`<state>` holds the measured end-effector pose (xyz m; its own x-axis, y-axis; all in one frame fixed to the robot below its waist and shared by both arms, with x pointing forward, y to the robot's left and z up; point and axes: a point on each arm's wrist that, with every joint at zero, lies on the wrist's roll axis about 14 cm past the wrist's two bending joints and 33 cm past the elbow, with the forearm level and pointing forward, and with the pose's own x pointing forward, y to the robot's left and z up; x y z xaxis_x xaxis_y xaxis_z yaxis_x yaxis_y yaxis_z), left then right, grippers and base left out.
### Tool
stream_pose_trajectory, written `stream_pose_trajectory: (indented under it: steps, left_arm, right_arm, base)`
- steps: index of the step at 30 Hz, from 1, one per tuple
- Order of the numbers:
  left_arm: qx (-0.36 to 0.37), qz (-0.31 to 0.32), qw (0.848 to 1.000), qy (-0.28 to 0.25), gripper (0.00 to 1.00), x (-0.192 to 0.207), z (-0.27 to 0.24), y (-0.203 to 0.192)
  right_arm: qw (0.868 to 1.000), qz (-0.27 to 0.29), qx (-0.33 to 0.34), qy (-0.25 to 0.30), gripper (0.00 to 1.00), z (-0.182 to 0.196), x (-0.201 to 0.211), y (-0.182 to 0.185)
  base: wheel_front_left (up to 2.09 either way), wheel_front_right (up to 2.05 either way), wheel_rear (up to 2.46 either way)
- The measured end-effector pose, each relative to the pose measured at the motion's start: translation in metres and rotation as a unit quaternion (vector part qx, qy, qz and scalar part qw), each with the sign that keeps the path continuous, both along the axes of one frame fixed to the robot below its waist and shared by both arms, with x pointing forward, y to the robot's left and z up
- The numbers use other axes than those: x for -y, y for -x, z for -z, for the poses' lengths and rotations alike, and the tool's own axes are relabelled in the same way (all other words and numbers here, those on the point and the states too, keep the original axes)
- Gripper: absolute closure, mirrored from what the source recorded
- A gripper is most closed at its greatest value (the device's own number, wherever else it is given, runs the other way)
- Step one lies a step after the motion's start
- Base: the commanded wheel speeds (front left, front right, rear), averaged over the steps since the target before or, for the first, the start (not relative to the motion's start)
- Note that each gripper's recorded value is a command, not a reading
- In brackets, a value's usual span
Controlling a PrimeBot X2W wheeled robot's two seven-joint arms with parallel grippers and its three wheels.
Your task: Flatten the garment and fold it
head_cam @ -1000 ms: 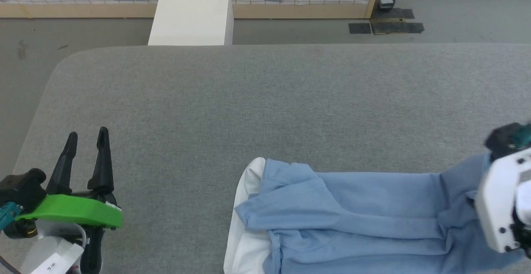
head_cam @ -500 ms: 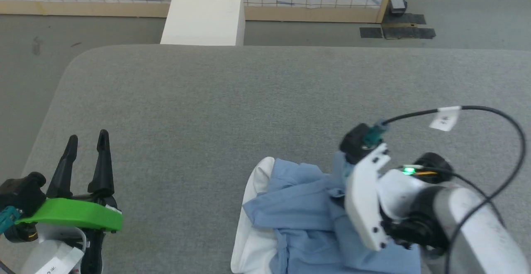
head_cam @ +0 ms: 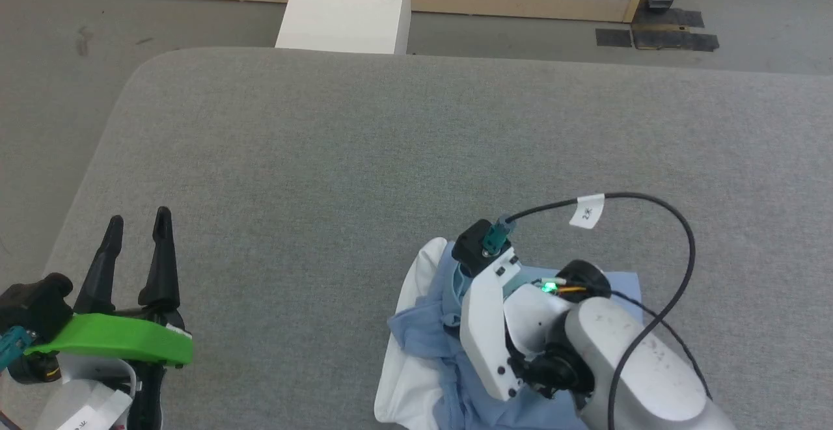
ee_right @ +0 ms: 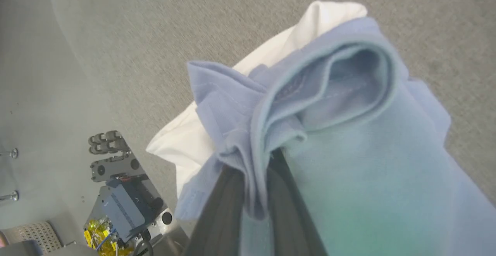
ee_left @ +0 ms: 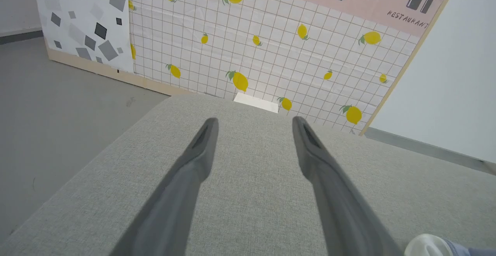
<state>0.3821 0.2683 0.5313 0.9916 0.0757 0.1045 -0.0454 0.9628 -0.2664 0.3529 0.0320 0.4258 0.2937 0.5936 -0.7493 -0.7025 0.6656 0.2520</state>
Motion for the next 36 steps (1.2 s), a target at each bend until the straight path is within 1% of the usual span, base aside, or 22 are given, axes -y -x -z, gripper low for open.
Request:
stream_pose_trajectory:
  steps: [5,9,10,11,15,19,22,25,28,31,32,33,34,36]
  left_arm:
    - [-0.011,-0.003,1.0,0.002,0.0,-0.002,0.008,0.0]
    - [-0.015,-0.002,1.0,0.005,0.0,-0.002,0.012,-0.001]
    - [-0.016,-0.002,1.0,0.005,0.0,-0.001,0.012,-0.001]
    - [-0.016,-0.002,1.0,0.005,0.0,-0.001,0.012,-0.002]
    - [-0.012,0.0,1.0,0.006,0.0,0.0,0.01,-0.002]
    - [-0.003,0.007,1.0,0.006,0.0,0.005,0.004,-0.002]
    - [0.007,0.012,1.0,0.006,0.0,0.009,-0.002,-0.003]
    - [0.016,0.018,1.0,0.004,0.0,0.015,-0.009,-0.002]
    - [0.022,0.027,0.999,0.004,0.0,0.022,-0.013,-0.003]
    - [0.028,0.033,0.999,0.002,0.0,0.028,-0.018,-0.004]
    - [0.032,0.035,0.999,0.001,0.0,0.031,-0.02,-0.004]
    - [0.036,0.038,0.999,0.0,0.0,0.033,-0.023,-0.005]
    - [0.038,0.04,0.998,0.0,0.0,0.035,-0.025,-0.006]
    - [0.044,0.047,0.998,0.0,0.0,0.04,-0.029,-0.007]
  right_arm:
    - [1.0,0.002,-0.028,0.009,1.0,0.029,-0.004,0.008]
    - [1.0,0.0,-0.027,0.005,1.0,0.032,-0.01,0.005]
    - [1.0,0.002,-0.024,0.0,0.57,0.03,-0.011,0.004]
    - [1.0,0.001,-0.023,-0.003,0.0,0.028,-0.012,0.003]
    - [1.0,-0.012,-0.002,-0.019,0.0,0.012,-0.022,0.0]
    - [0.998,-0.022,0.035,-0.048,0.0,-0.019,-0.03,-0.006]
    - [0.993,-0.01,0.078,-0.083,0.0,-0.05,-0.027,-0.018]
    - [0.984,0.02,0.134,-0.119,0.0,-0.085,-0.013,-0.035]
    - [0.963,0.065,0.208,-0.159,0.0,-0.126,0.011,-0.055]
    - [0.933,0.115,0.281,-0.191,0.0,-0.164,0.043,-0.071]
    - [0.921,0.133,0.309,-0.198,0.0,-0.177,0.057,-0.075]
    - [0.905,0.156,0.339,-0.205,0.0,-0.189,0.073,-0.079]
    - [0.894,0.173,0.356,-0.211,0.0,-0.197,0.085,-0.081]
    - [0.861,0.218,0.403,-0.22,0.0,-0.213,0.12,-0.084]
  base:
    - [0.0,0.0,0.0]
    - [0.0,0.0,0.0]
    - [0.0,0.0,0.0]
    - [0.0,0.0,0.0]
    - [0.0,0.0,0.0]
    - [0.0,0.0,0.0]
    - [0.0,0.0,0.0]
    - [0.0,0.0,0.0]
    - [0.0,0.0,0.0]
    - [0.0,0.0,0.0]
    - [0.0,0.0,0.0]
    - [0.0,0.0,0.0]
    - [0.0,0.0,0.0]
    - [0.0,0.0,0.0]
